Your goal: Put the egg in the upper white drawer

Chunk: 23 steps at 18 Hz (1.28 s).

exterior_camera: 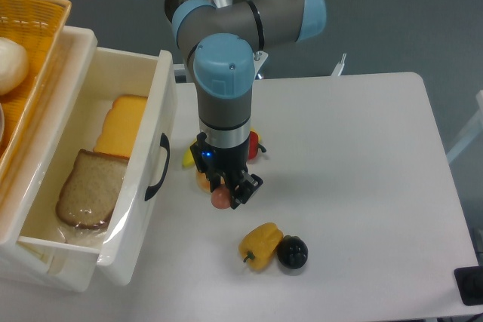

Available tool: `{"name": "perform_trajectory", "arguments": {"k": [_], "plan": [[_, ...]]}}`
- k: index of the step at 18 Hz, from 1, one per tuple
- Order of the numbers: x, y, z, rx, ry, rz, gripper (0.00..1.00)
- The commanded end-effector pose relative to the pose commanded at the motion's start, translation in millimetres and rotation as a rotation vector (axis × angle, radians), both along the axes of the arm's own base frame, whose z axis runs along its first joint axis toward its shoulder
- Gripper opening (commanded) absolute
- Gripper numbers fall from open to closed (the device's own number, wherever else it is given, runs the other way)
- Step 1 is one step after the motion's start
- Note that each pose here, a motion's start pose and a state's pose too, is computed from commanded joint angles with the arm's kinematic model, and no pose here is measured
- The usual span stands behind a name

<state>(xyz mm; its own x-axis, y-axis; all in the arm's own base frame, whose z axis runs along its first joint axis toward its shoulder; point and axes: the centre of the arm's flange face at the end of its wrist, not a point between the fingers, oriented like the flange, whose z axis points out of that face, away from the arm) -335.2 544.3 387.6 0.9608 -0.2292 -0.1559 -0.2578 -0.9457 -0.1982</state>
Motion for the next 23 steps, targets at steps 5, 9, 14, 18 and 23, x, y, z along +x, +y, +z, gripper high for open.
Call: {"name": "perform_trajectory", "arguments": {"k": [5,9,14,18,23], "plan": [[-14,3,24,0.088,-0.033,0.077,0.23],[-15,2,26,0.093,-0.04,0.074,0.23],[-7,5,41,0.15,-0.071,0.049,0.23],[6,1,64,0.175,-0.07,0.036,0.23],[25,-7,94,0.237,-0.079,0.017,0.23]]}}
